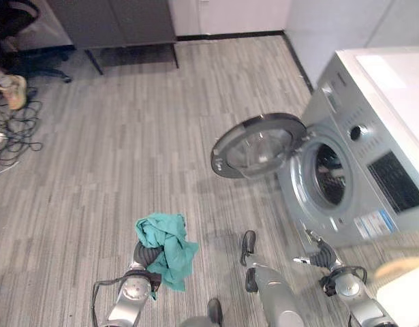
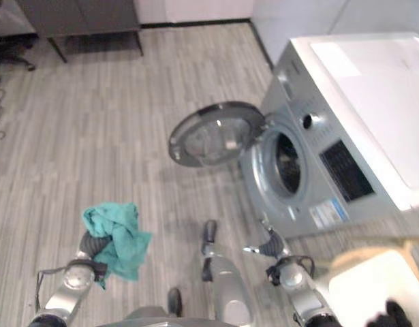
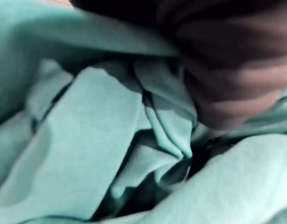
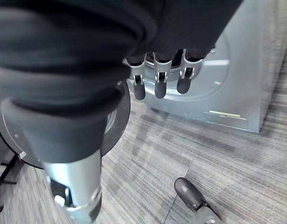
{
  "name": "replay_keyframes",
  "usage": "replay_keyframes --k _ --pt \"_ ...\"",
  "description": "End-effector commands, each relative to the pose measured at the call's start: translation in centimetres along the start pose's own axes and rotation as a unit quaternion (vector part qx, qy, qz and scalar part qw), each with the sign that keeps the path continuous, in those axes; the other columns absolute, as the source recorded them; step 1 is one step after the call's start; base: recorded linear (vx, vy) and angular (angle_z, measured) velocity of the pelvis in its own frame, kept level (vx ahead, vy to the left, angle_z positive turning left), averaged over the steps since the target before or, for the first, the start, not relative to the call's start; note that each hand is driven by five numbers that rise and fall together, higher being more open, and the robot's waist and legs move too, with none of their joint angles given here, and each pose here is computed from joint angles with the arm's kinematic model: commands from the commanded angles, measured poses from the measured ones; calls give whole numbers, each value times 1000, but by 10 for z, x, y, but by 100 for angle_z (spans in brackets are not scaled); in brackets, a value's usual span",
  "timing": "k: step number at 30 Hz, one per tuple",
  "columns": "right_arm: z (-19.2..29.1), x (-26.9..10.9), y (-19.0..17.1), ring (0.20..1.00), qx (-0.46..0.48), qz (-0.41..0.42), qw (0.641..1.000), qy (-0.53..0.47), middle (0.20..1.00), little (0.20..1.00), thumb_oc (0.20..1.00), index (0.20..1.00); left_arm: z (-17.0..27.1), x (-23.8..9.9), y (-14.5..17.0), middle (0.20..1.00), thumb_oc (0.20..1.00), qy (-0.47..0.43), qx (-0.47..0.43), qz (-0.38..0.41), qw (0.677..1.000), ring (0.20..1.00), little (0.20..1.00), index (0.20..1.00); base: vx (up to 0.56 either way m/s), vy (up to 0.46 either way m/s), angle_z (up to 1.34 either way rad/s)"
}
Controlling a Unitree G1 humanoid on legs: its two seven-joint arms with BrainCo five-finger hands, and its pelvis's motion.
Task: Grab the laundry basket,head to the washer,open it,put in the laundry and shut it.
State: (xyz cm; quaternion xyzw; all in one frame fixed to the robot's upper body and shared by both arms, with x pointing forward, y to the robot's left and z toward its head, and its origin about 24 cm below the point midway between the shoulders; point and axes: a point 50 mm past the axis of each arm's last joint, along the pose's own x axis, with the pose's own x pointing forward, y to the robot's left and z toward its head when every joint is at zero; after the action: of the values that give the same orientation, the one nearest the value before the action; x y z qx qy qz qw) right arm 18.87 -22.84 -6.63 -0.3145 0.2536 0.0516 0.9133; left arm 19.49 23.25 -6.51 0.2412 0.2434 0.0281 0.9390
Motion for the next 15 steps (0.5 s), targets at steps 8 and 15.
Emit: replay_keyframes --k 8,15 --pt "18 15 -25 1000 -15 -43 998 -34 1000 1000 1000 1000 23 6 6 200 200 -57 5 -9 998 200 200 200 267 -127 34" --pt "17 16 -21 1000 -20 -37 999 -31 1000 1000 1000 1000 25 2 6 200 200 -67 11 -19 998 200 200 200 216 66 -94"
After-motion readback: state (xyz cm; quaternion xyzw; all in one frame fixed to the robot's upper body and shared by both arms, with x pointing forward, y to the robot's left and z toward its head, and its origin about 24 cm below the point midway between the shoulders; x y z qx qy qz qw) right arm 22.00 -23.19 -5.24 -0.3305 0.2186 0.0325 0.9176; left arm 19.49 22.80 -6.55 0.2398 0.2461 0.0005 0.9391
